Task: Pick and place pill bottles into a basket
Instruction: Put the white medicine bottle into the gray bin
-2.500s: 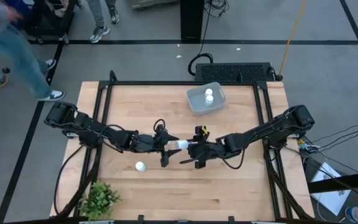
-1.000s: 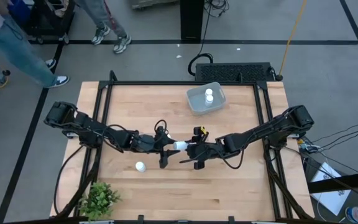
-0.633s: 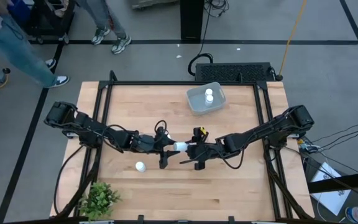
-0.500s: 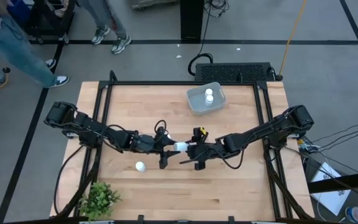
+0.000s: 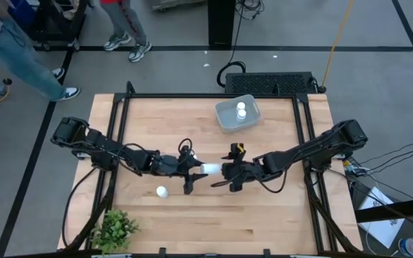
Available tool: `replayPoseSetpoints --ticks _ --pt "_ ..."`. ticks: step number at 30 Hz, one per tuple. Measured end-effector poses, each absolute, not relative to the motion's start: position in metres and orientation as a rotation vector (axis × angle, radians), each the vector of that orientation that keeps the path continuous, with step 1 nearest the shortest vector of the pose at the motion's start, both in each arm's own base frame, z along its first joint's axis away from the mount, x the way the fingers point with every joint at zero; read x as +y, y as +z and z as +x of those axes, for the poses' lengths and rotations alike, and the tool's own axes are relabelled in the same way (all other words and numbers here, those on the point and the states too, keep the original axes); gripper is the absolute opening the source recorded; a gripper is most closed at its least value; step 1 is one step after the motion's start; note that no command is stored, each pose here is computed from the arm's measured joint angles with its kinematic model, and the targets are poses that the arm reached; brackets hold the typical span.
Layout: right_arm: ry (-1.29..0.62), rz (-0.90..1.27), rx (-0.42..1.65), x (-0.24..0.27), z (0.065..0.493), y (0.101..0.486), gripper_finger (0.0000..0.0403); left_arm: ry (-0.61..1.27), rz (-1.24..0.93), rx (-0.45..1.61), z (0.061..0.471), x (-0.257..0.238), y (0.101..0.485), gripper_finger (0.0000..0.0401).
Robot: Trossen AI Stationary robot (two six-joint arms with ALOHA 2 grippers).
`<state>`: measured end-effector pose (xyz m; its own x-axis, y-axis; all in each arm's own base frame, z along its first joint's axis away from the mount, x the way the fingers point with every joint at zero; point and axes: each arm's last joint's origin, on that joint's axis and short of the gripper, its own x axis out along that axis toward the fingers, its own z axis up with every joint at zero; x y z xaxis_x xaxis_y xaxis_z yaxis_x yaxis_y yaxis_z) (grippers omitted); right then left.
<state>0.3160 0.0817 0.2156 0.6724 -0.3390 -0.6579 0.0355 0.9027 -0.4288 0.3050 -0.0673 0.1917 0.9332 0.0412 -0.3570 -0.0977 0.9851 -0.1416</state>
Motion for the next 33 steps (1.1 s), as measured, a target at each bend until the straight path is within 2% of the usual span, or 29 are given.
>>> replayPoseSetpoints --ticks 5,10,17,20,24,27,33 --pt "-0.237 -0.328 0.785 0.077 0.291 0.212 0.0201 0.073 -0.149 0.360 0.305 -0.068 0.192 0.0197" --pt "-0.253 -0.182 0.588 0.067 0.259 0.202 0.0200 0.070 -0.147 0.346 0.305 -0.068 0.193 0.0197" --pt "-0.064 0.101 0.198 0.055 0.213 0.185 0.0205 0.062 -0.135 0.308 0.307 -0.068 0.197 0.0197" --pt "0.037 0.251 0.114 0.045 0.197 0.173 0.0205 0.057 -0.142 0.281 0.307 -0.068 0.199 0.0197" --pt "0.072 0.368 0.057 0.036 0.187 0.162 0.0209 0.044 -0.149 0.236 0.309 -0.069 0.204 0.0198" --pt "0.086 0.406 0.056 0.034 0.188 0.159 0.0224 0.042 -0.146 0.222 0.309 -0.069 0.205 0.0198" --pt "0.127 0.423 0.038 0.035 0.204 0.162 0.0282 0.041 -0.147 0.222 0.309 -0.069 0.205 0.0198"
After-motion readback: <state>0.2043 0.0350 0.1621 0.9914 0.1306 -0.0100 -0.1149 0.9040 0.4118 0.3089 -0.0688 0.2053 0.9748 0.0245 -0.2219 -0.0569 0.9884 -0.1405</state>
